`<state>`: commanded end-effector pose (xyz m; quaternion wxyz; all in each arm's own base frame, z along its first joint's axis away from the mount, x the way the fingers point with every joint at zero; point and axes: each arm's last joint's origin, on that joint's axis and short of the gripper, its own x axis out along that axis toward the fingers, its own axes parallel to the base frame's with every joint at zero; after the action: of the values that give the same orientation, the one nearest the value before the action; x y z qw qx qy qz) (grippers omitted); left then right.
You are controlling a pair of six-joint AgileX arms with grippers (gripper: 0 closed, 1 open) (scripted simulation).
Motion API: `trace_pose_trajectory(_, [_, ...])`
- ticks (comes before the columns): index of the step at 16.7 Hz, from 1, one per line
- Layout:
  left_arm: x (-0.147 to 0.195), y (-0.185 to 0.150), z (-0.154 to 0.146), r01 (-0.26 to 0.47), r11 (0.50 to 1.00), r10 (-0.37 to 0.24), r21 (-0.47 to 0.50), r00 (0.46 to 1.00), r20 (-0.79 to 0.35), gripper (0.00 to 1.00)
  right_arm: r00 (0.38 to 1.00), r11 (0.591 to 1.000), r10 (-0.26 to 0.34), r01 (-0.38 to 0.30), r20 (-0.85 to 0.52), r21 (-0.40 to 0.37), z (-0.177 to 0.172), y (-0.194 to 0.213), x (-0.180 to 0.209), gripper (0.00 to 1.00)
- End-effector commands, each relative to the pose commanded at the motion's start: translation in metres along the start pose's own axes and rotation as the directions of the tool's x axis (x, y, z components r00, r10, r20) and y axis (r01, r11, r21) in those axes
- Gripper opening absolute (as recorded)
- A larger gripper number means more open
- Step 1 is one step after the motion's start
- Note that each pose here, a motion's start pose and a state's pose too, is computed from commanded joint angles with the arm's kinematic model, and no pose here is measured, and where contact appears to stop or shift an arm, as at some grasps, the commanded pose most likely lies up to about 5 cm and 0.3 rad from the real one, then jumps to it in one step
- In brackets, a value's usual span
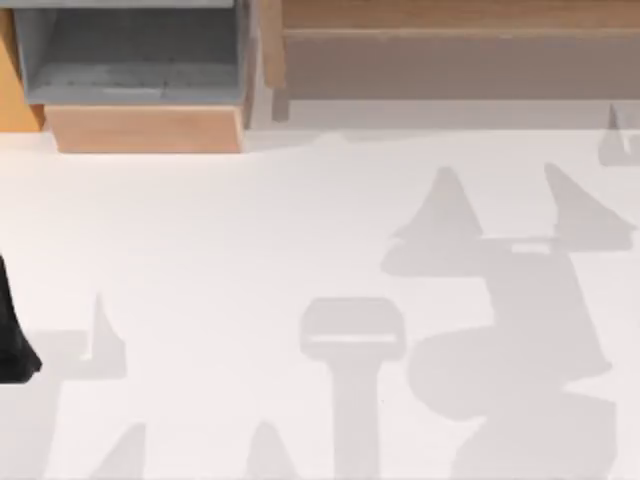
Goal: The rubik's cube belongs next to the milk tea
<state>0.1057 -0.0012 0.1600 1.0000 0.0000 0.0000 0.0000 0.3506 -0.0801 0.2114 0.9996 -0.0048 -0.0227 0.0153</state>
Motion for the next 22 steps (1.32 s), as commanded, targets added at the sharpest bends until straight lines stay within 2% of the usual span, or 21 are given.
trace_pose_trajectory(3, [0.0, 0.0, 0.0, 0.0, 1.0, 0.0, 0.0, 1.0, 0.0, 1.0, 1.0, 1.0, -0.025, 0.025, -0.016, 0.002, -0.033, -0.022, 0.022, 1.0])
trace_pose_trajectory(7, [0.0, 0.0, 0.0, 0.0, 1.0, 0.0, 0.0, 1.0, 0.0, 1.0, 0.998, 0.999, -0.04, 0.04, -0.043, 0.008, -0.062, -0.035, 0.032, 1.0])
trace_pose_trajectory(16, [0.0, 0.0, 0.0, 0.0, 1.0, 0.0, 0.0, 1.0, 0.0, 1.0, 0.998, 0.999, -0.038, 0.038, -0.045, 0.008, -0.058, -0.035, 0.036, 1.0])
trace_pose_trajectory(22, [0.0, 0.0, 0.0, 0.0, 1.0, 0.0, 0.0, 1.0, 0.0, 1.0, 0.998, 0.999, -0.04, 0.04, -0.039, 0.008, -0.053, -0.038, 0.073, 1.0])
